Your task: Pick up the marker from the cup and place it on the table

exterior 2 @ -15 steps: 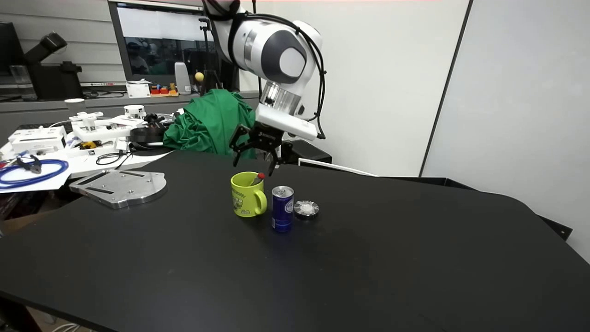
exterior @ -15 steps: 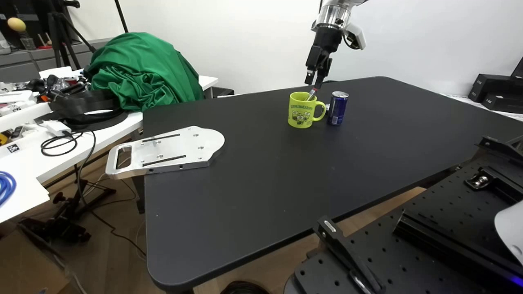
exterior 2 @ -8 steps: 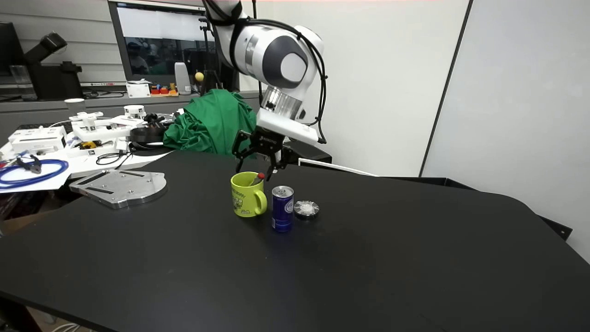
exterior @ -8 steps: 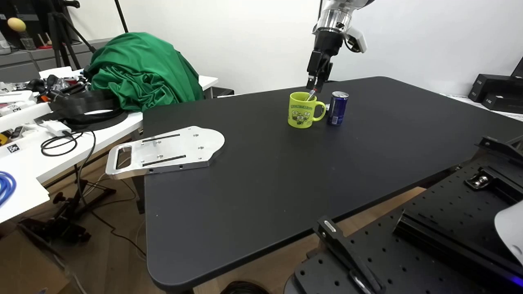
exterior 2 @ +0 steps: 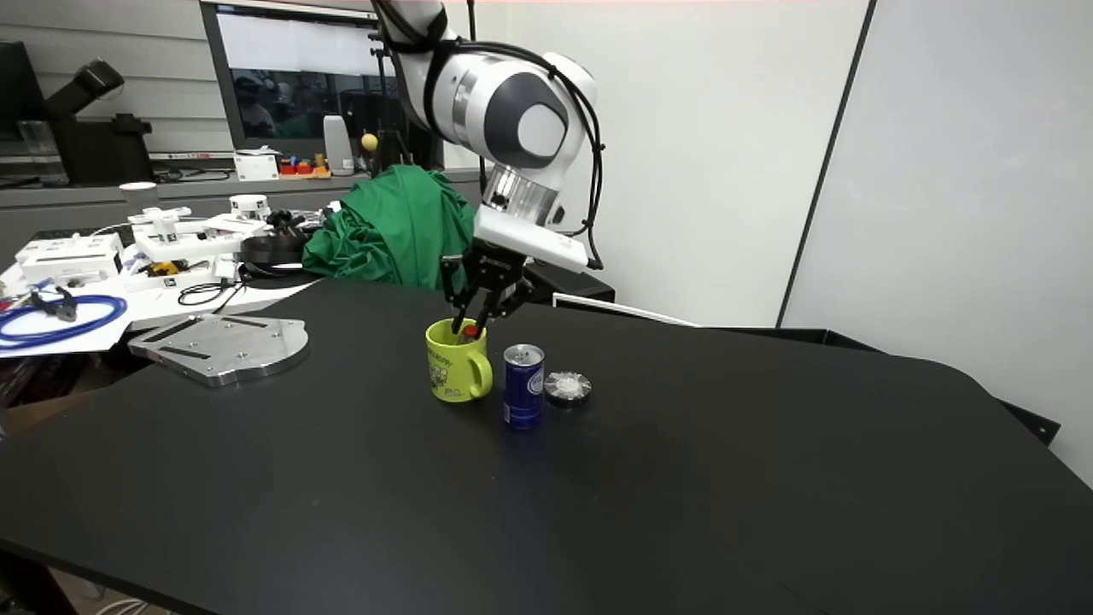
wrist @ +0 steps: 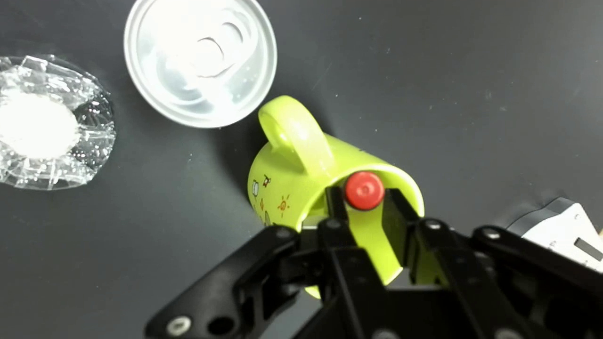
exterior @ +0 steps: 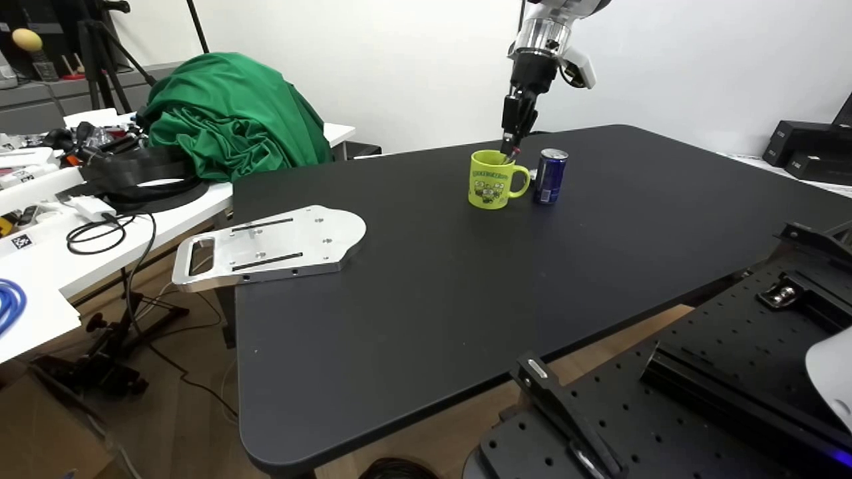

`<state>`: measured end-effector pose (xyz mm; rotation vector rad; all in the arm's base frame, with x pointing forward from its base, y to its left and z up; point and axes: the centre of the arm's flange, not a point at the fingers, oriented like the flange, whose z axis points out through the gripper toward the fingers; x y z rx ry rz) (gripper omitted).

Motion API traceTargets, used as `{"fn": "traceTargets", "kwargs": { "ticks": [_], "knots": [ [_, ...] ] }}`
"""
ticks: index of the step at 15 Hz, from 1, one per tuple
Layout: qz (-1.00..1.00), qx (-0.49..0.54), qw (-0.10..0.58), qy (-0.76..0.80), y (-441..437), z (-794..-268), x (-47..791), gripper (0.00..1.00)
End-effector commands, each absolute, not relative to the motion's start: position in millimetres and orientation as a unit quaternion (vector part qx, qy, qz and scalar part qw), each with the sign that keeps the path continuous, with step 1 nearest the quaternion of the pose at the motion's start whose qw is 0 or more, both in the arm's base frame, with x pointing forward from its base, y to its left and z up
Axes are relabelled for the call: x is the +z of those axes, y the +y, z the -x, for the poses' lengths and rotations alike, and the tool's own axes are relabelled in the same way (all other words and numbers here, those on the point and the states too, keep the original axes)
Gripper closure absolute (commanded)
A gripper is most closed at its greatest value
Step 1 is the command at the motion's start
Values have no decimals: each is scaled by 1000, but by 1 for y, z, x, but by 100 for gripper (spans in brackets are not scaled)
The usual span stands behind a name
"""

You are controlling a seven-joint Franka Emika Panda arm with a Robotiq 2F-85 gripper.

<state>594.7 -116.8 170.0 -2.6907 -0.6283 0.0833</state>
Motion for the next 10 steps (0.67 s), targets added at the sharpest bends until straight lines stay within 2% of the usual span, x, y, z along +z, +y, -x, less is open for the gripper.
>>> {"fn": "traceTargets", "kwargs": {
  "ticks": [1,3,10],
  "knots": [
    [959,28,183,-216,-117,-595,177,99],
    [959,31,182,-213,-117,-595,179,95],
    [963,40,184,-194,-109,-611,210,95]
  ]
}}
